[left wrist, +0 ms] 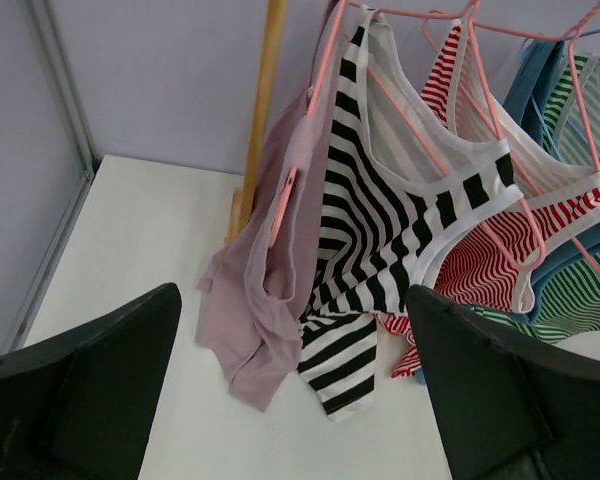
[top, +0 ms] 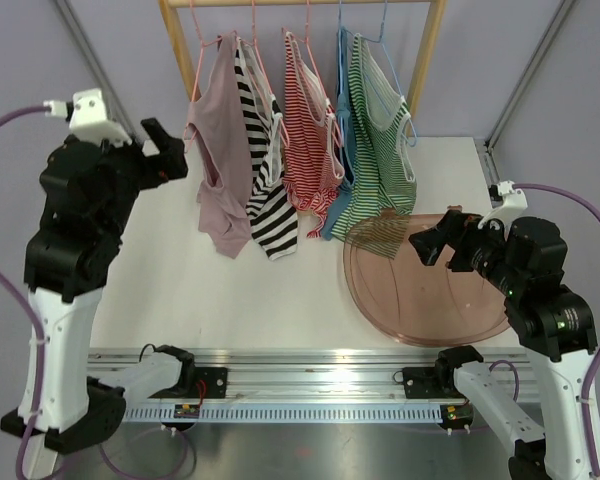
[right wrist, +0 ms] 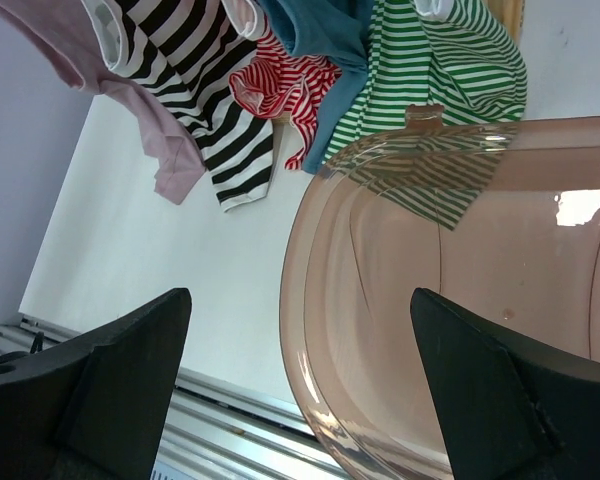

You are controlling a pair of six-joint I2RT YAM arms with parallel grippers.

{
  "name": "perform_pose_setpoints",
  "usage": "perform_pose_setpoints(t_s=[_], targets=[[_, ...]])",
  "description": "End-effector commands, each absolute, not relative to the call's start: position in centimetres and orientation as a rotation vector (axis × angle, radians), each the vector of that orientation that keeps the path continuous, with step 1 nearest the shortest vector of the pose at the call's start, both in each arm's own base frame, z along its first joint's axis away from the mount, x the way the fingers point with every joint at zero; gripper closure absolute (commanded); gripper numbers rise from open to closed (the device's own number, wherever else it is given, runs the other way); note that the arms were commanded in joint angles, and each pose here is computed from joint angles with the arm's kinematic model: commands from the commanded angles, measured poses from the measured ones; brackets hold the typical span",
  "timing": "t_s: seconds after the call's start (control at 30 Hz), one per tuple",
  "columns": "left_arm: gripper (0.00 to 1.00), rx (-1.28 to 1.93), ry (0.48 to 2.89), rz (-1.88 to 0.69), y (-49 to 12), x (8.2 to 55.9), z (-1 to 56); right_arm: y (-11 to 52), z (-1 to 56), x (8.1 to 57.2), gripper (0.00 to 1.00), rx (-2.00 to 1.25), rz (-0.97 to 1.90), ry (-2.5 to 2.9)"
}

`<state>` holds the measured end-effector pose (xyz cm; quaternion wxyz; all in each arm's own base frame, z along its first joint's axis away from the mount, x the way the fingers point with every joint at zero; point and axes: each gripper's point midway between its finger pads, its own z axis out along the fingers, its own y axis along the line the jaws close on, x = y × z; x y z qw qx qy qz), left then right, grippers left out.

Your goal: Remove the tank top from the hanger

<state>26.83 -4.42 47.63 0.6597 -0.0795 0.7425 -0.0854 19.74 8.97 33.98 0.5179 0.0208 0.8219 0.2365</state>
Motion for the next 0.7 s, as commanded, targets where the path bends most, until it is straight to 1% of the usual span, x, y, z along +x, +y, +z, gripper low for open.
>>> perform_pose_setpoints(t_s=[0.0, 0.03, 0.1, 0.13, 0.23, 0.27, 0.33, 0.4, 0.47, 0.5, 0.57, 0.67], targets=[[0.01, -0.083, 1.594, -0.181, -6.0, 30.6, 51.3, 10.3, 35.9, 19.0, 0.01, -0.014, 0.656, 1.917], [0.01, -0.085, 1.595, -0.173, -6.4, 32.8, 52.4, 10.4, 36.0, 18.8, 0.00, -0.022, 0.662, 1.914], [0.01, -0.035, 1.652, -0.176, -7.0, 34.5, 52.2, 10.4, 36.2, 18.3, 0.00, -0.030, 0.667, 1.907], [0.01, -0.031, 1.643, -0.173, -7.5, 36.4, 53.2, 10.3, 36.3, 18.0, 0.00, -0.037, 0.664, 1.903], [0.02, -0.015, 1.656, -0.157, -7.7, 38.6, 53.2, 10.1, 36.3, 17.4, 0.01, -0.050, 0.653, 1.901], [0.03, -0.024, 1.658, -0.150, -7.3, 40.2, 53.0, 10.1, 36.1, 17.2, 0.00, -0.056, 0.653, 1.911], [0.05, -0.018, 1.653, -0.172, -7.4, 41.5, 52.8, 10.2, 36.2, 17.0, 0.00, -0.076, 0.654, 1.912], [0.11, -0.007, 1.667, -0.166, -7.1, 43.5, 51.8, 10.2, 36.2, 16.7, 0.00, -0.086, 0.655, 1.915], [0.15, -0.004, 1.686, -0.153, -7.0, 45.2, 50.7, 10.3, 36.1, 16.6, 0.01, -0.095, 0.659, 1.922], [0.21, 0.017, 1.683, -0.157, -7.2, 45.4, 50.8, 10.3, 36.1, 16.5, 0.00, -0.095, 0.659, 1.919], [0.28, 0.028, 1.689, -0.158, -7.3, 46.3, 50.3, 10.4, 36.2, 16.4, 0.01, -0.100, 0.669, 1.918], [0.29, 0.053, 1.723, -0.163, -7.5, 47.7, 48.8, 10.6, 35.9, 16.4, 0.00, -0.103, 0.679, 1.925]])
